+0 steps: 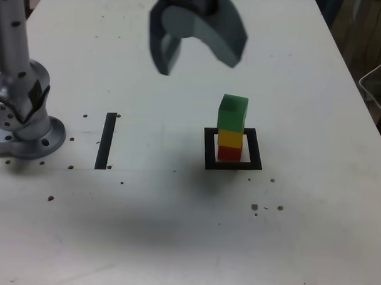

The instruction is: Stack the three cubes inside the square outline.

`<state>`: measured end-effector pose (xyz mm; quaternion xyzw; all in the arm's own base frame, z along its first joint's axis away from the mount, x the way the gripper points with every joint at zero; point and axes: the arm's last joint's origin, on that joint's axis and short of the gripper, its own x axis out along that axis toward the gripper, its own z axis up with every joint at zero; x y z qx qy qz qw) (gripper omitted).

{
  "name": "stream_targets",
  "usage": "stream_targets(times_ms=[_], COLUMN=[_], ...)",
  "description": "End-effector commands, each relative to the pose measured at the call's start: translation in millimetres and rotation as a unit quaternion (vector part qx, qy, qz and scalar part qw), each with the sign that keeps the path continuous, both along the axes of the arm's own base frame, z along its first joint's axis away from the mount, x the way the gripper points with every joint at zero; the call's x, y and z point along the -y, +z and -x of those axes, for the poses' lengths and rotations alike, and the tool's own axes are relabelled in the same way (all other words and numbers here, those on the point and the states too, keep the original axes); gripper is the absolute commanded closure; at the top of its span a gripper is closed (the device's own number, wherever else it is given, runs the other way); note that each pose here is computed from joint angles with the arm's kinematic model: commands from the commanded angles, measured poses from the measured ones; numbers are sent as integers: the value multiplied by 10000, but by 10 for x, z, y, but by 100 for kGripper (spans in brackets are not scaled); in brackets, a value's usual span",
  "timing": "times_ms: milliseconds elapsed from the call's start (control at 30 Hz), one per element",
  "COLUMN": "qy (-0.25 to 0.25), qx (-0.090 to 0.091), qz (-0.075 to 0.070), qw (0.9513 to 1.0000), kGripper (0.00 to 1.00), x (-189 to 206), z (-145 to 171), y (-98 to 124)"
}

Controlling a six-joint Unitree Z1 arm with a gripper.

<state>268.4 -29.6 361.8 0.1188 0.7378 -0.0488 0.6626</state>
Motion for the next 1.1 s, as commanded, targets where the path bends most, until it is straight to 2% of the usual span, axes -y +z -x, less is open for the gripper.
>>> stream_targets(times_ms=[0,167,400,533,800,933,1067], qy=[20,104,337,408,685,761,814], qx=[-32,-47,-330,-412,-687,-692,-661], qz=[25,45,125,172,157,134,178], qw=[10000,9999,9988,9982,9952,9946,9943], kGripper=[0,0,0,0,0,0,0], x=[-22,-90,-193,-215,-254,-259,-255], z=[184,469,693,751,910,946,978], y=[9,-104,-468,-661,-921,-1017,-1081])
